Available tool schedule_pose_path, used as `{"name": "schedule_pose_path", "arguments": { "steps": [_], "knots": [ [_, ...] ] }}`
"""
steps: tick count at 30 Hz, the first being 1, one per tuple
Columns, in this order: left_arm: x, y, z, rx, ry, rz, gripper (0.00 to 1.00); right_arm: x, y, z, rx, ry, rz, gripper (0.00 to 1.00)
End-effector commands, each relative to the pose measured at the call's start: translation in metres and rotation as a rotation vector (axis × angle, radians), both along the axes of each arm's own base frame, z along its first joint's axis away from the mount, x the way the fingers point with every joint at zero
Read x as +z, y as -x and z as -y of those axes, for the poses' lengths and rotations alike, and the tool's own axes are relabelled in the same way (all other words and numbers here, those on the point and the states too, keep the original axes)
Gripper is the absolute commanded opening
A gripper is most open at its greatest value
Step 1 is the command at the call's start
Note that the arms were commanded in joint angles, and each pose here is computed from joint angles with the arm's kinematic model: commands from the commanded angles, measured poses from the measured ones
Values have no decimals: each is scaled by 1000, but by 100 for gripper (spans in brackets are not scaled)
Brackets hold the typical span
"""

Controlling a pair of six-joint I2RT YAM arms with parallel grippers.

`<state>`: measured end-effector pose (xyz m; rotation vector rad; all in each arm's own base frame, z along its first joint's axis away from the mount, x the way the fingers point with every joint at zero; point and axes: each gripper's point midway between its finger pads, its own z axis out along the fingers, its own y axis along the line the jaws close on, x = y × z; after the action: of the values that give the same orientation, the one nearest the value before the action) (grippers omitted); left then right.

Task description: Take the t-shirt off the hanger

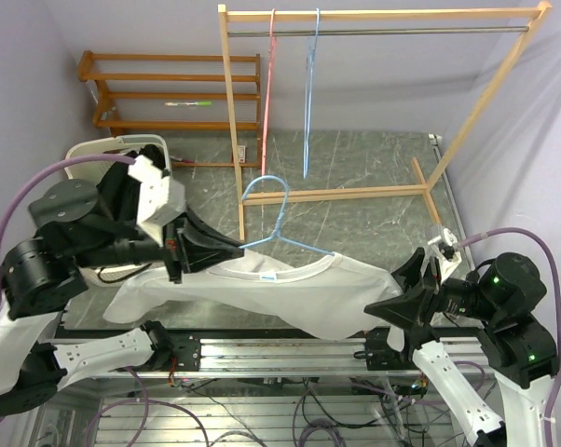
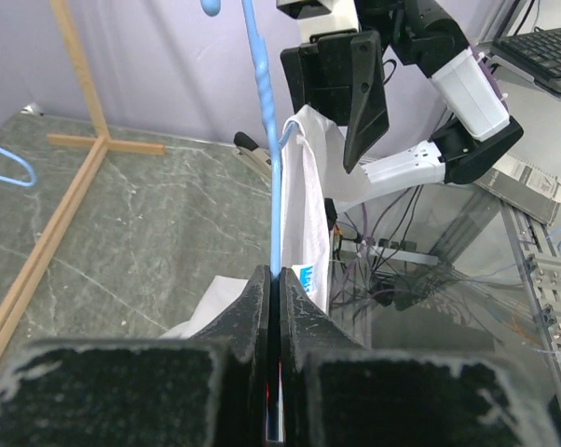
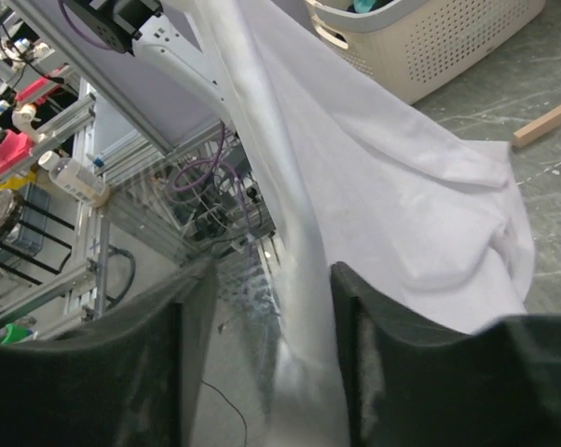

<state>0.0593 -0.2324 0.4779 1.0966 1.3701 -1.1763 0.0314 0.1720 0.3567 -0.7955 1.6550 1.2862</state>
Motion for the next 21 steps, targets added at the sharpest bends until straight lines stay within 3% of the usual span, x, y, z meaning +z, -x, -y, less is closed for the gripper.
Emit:
{"name": "schedule_pose_path", "arguments": {
  "steps": [1,5,7,12,15,21],
  "knots": [
    [12,2,-19,61,20,25,7,-7,-1,1,-15,13,-2,43],
    [14,6,-29,78,31,23,7,-1,-6,4,-52,17,27,8],
    [13,9,-34,83,35,21,7,2,-15,9,-123,32,35,0],
    [13,18,-55,116,59,20,7,10,-49,41,-458,64,41,0],
    [17,24,-66,132,80,24,7,4,-62,55,-575,90,5,0],
    [35,34,-89,163,152,51,7,-32,-79,62,-649,168,-101,0]
  ]
}}
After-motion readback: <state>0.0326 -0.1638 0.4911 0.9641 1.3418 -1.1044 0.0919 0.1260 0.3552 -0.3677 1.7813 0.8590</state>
